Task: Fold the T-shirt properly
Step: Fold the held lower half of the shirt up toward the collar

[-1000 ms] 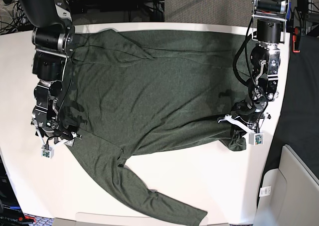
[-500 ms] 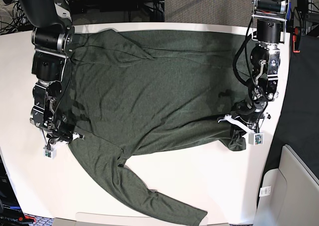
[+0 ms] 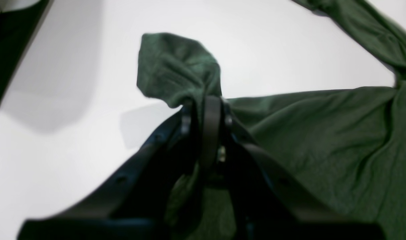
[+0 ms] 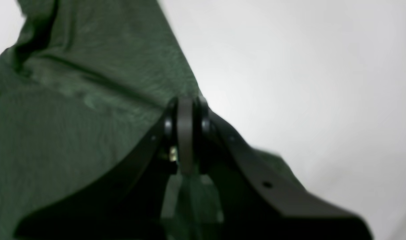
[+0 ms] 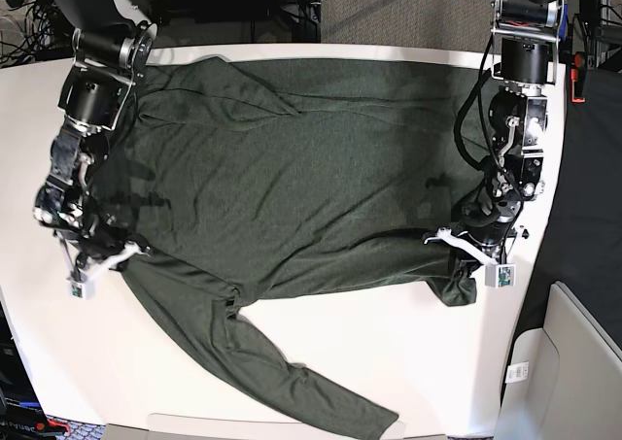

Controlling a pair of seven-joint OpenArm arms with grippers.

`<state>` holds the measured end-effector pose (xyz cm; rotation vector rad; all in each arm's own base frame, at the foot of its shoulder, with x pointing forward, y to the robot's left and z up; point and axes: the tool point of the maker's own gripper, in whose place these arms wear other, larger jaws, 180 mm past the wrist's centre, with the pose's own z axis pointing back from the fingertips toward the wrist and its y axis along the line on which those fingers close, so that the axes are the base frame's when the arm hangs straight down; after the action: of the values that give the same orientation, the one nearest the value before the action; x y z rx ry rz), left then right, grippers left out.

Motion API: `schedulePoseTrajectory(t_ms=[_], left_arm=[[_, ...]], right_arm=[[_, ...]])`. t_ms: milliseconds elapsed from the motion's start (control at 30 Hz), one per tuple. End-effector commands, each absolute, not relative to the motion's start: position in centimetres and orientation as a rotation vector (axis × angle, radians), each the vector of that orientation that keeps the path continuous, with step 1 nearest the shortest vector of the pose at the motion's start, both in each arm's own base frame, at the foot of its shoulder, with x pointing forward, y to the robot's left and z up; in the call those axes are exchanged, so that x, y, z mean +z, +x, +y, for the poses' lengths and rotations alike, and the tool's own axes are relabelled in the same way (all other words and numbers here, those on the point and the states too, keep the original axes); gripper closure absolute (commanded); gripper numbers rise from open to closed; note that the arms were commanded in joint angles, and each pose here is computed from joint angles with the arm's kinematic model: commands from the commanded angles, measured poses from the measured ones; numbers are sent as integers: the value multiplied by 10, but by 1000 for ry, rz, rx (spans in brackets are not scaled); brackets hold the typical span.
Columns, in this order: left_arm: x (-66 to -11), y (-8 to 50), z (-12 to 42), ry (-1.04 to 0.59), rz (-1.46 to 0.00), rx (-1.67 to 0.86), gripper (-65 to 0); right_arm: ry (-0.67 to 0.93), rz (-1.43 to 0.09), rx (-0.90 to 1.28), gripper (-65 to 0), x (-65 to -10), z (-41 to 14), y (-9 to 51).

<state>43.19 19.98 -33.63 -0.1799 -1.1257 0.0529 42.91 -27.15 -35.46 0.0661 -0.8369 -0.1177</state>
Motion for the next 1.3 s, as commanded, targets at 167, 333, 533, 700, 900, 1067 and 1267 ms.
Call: schedulePoseTrajectory(t_ms=[167, 333, 533, 700, 900, 1067, 1267], left_arm=[[-303, 430, 207, -177, -1228, 50, 0], [-302, 418, 215, -165, -1218, 67, 0], [-299, 402, 227, -147, -1227, 92, 0], [-308, 386, 230, -139, -1204, 98, 0], [-312, 385, 227, -146, -1195, 97, 0], [-311, 385, 227, -146, -1197, 96, 0], [-312, 385, 226, -147, -1195, 97, 0]], right_arm=[[36, -860, -100, -6, -325, -296, 407], [11, -876, -79, -6, -314, -304, 388], [47, -913, -70, -6, -308, -302, 375], [90, -920, -77, -5, -311, -297, 371], [13, -920, -44, -73, -300, -300, 387], [-103, -905, 62, -268, -282, -293, 410], [-136, -836, 167, -501, -287, -277, 437]])
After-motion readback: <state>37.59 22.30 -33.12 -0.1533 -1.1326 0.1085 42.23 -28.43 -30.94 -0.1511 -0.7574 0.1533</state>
